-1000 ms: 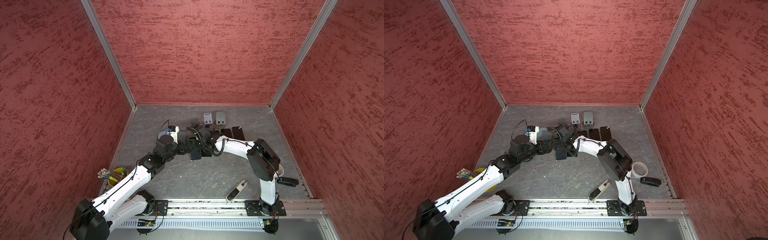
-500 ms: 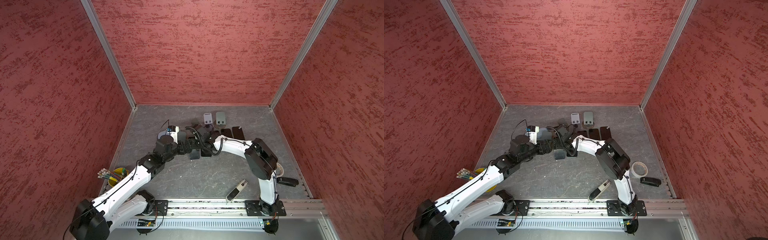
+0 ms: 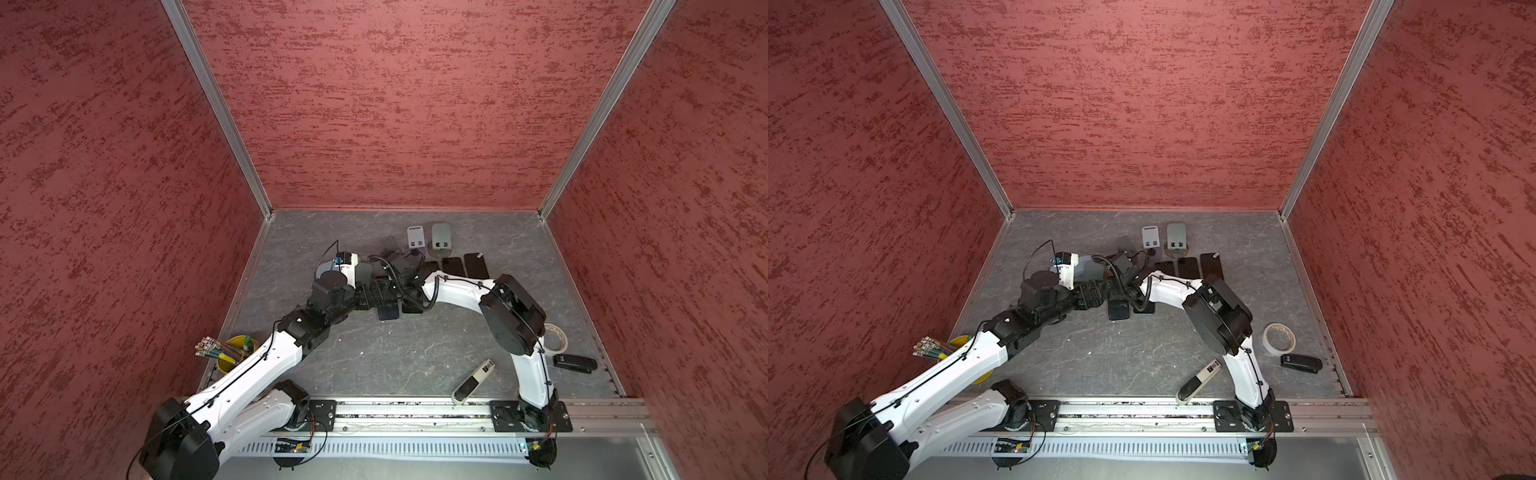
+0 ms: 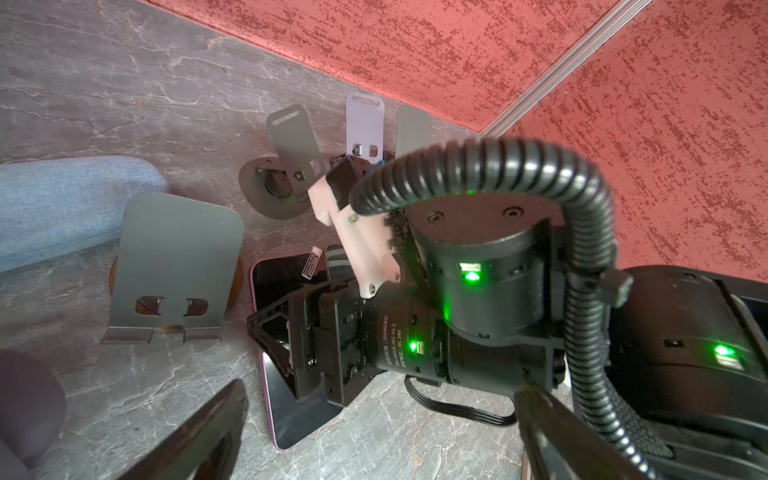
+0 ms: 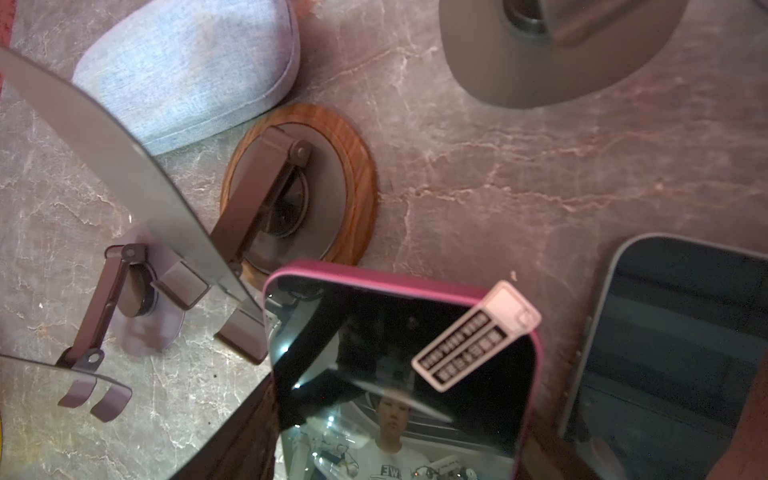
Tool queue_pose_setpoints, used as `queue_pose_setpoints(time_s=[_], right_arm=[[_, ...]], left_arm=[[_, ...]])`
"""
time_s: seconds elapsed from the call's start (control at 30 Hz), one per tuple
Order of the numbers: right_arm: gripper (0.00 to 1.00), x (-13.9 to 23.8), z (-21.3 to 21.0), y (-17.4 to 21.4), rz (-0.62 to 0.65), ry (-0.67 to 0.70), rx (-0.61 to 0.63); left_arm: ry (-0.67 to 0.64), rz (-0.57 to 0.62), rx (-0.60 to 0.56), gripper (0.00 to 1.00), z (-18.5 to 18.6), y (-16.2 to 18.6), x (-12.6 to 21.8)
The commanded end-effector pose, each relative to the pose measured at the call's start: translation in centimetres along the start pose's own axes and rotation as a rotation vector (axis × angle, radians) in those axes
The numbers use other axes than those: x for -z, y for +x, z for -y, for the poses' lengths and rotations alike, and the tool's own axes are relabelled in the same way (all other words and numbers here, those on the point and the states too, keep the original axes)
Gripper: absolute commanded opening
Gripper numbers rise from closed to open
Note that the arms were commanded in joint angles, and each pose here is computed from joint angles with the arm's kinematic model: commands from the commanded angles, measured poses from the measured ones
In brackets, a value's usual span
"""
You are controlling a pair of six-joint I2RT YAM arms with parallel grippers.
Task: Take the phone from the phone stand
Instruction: 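Carry the pink-framed phone with the right gripper toward the row of black phones, then lower the pink-framed phone flat beside the black phones with the right gripper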
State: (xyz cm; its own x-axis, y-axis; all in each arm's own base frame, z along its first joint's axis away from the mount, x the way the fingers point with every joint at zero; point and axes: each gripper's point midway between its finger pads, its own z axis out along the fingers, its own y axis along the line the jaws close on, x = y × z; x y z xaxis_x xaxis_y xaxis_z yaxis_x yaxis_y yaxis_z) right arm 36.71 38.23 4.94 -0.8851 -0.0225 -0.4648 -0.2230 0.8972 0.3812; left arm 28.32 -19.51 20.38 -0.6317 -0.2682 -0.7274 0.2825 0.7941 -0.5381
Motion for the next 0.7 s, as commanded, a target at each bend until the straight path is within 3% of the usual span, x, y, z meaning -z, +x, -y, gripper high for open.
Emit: queue_pose_setpoints(time_s=[0.0, 0.67], right_arm=[[0.55, 0.1, -0.2, -1.8, 0.060, 0.011, -0.037], [0.56, -1.1, 1.8, -1.9, 0.085, 0.108, -0.071]], left_arm=[[0.008, 0.008, -0.022, 1.00, 0.1, -0.1, 0.1], [0.018, 0.002, -0.019, 1.00, 0.1, 0.3, -0.1]])
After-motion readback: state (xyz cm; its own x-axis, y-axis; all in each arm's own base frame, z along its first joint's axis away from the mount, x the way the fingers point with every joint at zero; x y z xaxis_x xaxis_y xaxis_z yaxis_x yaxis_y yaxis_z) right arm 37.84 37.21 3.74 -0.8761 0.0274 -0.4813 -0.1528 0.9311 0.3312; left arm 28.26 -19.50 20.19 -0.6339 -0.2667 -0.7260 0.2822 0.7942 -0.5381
